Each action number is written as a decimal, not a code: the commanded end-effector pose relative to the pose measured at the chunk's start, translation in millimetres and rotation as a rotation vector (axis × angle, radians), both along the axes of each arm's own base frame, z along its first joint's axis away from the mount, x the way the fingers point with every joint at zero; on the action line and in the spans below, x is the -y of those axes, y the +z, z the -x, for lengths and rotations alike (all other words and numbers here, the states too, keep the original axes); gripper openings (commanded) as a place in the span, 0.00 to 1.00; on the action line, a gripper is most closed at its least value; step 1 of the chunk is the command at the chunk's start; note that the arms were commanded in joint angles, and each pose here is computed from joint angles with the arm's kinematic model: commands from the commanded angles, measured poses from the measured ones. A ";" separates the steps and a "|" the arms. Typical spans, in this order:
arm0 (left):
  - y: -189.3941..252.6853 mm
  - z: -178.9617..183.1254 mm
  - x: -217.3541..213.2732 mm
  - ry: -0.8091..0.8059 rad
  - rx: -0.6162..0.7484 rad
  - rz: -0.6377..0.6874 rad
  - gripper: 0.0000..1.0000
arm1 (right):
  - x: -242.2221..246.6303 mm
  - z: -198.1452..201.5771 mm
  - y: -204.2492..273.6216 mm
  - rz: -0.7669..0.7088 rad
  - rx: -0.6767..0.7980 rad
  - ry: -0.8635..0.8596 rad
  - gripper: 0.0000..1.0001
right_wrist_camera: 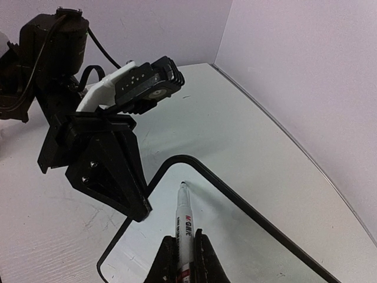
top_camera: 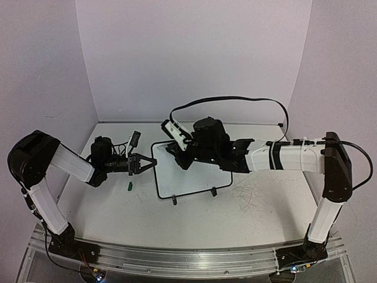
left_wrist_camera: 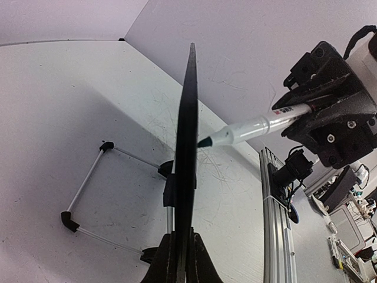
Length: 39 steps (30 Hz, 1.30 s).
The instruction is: Write a sentence on the whiteboard
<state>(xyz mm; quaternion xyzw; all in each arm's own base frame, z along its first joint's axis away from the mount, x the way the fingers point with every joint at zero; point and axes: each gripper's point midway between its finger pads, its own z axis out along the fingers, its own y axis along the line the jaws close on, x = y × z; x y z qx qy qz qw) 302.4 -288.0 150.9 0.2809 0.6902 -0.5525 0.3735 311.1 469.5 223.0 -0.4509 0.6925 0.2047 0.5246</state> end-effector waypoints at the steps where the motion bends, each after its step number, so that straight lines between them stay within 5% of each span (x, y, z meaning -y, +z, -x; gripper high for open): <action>1: 18.3 3.8 0.6 -0.009 0.078 0.022 0.00 | -9.9 -6.6 28.3 -0.073 0.046 -0.017 0.00; 39: 22.5 5.5 -0.3 -0.008 0.093 0.024 0.00 | -1.5 -6.7 2.6 -0.028 0.004 -0.049 0.00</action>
